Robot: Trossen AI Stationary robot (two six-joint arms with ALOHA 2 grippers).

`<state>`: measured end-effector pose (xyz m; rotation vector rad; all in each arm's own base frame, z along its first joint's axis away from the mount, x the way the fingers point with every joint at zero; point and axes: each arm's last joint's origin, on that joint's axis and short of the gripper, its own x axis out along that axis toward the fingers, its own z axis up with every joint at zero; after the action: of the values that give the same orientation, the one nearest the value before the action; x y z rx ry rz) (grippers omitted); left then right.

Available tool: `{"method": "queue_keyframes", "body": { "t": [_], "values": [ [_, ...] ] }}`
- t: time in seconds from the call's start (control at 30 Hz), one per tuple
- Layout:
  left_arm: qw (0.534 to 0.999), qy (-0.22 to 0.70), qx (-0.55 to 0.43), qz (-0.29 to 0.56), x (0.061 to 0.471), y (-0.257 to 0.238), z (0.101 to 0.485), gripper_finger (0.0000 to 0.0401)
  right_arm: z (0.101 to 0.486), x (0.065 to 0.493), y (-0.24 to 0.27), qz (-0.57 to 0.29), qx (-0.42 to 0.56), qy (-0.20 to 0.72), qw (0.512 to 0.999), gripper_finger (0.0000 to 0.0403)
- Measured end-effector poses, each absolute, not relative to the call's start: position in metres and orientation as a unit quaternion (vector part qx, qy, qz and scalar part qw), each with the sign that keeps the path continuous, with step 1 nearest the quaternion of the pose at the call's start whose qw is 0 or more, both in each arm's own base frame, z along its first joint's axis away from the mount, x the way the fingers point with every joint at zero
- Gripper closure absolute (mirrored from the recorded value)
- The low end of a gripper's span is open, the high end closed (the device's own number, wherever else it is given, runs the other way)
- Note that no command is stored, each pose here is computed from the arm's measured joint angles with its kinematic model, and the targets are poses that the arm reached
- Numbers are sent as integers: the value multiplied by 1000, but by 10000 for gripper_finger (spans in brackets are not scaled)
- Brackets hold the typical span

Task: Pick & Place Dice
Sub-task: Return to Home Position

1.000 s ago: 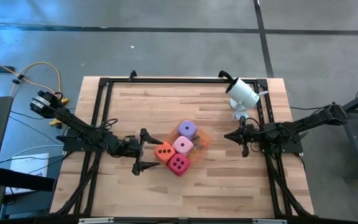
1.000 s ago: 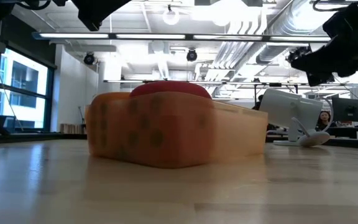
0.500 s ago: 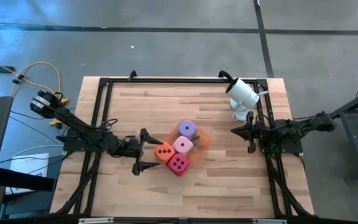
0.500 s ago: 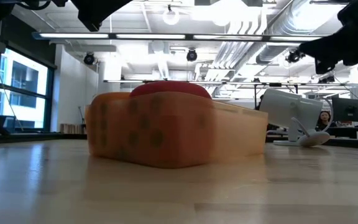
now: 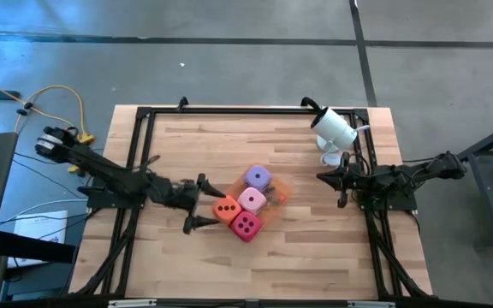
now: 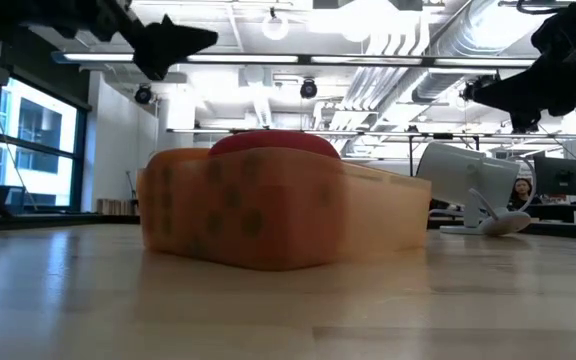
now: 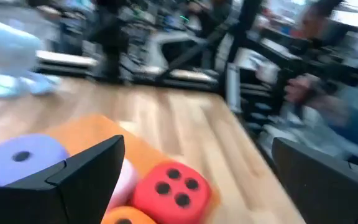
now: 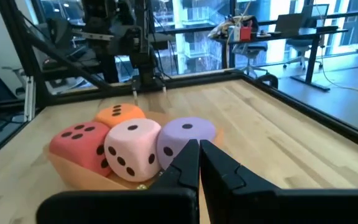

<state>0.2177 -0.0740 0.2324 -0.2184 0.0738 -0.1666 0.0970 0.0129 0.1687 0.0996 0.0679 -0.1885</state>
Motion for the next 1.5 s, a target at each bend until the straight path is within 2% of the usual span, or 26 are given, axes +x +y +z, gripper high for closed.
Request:
{"method": "queue_keyframes", "body": {
  "t": [0.2,0.33,0.47,0.73,1.13,1.27,1.4,1.5],
  "values": [
    [976,-8,-117,-184,189,-36,268,4,168,98,13,-94,50,40,993,401],
    [980,-9,-110,-163,155,-24,280,5,168,98,13,-94,51,37,994,401],
    [990,29,-109,-87,133,-23,270,14,168,98,13,-94,51,36,994,401],
    [993,15,-85,-74,127,-32,227,56,168,98,13,-94,52,35,994,401],
    [996,42,-42,-61,135,-34,207,155,168,98,13,-94,52,34,994,401],
    [995,73,-36,-63,139,-35,200,209,168,98,13,-94,52,34,994,401],
    [992,112,-55,5,137,-28,192,270,168,98,13,-94,52,34,994,401],
    [992,112,-64,11,130,-24,193,317,168,98,13,-94,52,34,994,401]
  ]
}}
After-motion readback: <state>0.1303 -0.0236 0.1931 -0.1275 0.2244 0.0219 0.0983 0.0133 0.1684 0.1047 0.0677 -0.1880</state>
